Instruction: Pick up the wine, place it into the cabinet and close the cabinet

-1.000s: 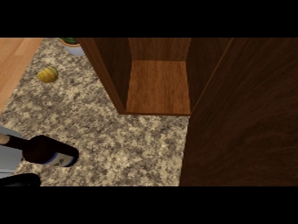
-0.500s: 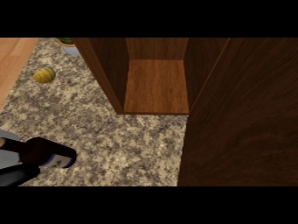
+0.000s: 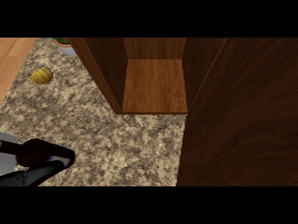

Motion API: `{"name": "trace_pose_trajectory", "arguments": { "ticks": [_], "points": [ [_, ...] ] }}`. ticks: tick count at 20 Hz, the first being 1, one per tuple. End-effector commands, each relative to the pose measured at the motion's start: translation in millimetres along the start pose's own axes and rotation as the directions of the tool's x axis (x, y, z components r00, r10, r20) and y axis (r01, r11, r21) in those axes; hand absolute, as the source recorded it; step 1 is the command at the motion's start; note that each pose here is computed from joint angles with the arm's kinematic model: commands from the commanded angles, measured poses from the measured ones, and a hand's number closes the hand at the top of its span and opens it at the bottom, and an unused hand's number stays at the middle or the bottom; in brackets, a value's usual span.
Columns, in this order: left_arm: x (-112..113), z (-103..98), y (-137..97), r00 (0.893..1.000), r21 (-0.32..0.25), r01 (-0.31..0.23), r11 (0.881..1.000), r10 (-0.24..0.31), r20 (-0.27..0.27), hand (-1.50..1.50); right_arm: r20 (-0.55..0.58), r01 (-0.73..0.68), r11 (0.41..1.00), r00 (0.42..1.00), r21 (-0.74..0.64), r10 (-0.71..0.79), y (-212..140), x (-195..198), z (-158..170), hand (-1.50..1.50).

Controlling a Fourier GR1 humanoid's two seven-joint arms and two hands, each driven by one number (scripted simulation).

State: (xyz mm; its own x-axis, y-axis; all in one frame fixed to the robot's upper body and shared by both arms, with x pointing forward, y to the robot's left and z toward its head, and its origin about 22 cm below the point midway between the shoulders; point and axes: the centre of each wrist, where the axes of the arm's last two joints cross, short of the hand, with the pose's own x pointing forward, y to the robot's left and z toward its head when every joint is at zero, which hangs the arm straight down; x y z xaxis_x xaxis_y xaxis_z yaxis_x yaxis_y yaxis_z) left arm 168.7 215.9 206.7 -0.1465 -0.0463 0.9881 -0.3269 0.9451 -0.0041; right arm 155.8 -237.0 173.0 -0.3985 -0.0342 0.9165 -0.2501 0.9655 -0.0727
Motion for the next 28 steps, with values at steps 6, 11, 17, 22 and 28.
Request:
{"name": "trace_pose_trajectory", "arguments": {
  "ticks": [6, 11, 17, 22, 28],
  "points": [
    [-52.2, 4.2, 18.0, 0.997, 0.164, 0.050, 0.985, -0.058, 0.045, -1.50, 0.022, 0.040, 0.998, 0.999, 0.054, -0.041, -14.2, 26.5, 18.4, -1.50],
    [-80.0, 4.4, 43.4, 0.999, 0.177, 0.047, 0.983, -0.049, 0.005, -1.50, 0.019, 0.044, 0.997, 0.999, 0.055, -0.045, -9.0, 18.6, 21.3, -1.50],
    [-127.1, 0.4, 48.5, 0.998, 0.192, 0.061, 0.980, -0.064, 0.005, -1.50, 0.028, 0.070, 0.995, 0.997, 0.064, -0.072, 2.1, 22.3, 16.4, -1.50],
    [-136.5, 11.5, 88.0, 0.998, 0.194, 0.059, 0.979, -0.060, 0.001, -1.50, 0.013, 0.078, 0.995, 0.997, 0.068, -0.079, -10.5, 17.1, 24.6, -1.50],
    [-173.5, 21.9, 89.4, 0.998, 0.197, 0.061, 0.978, -0.057, -0.029, -1.50, 0.019, 0.088, 0.993, 0.996, 0.081, -0.090, -7.7, 24.6, 25.9, -1.50]
  ]
}}
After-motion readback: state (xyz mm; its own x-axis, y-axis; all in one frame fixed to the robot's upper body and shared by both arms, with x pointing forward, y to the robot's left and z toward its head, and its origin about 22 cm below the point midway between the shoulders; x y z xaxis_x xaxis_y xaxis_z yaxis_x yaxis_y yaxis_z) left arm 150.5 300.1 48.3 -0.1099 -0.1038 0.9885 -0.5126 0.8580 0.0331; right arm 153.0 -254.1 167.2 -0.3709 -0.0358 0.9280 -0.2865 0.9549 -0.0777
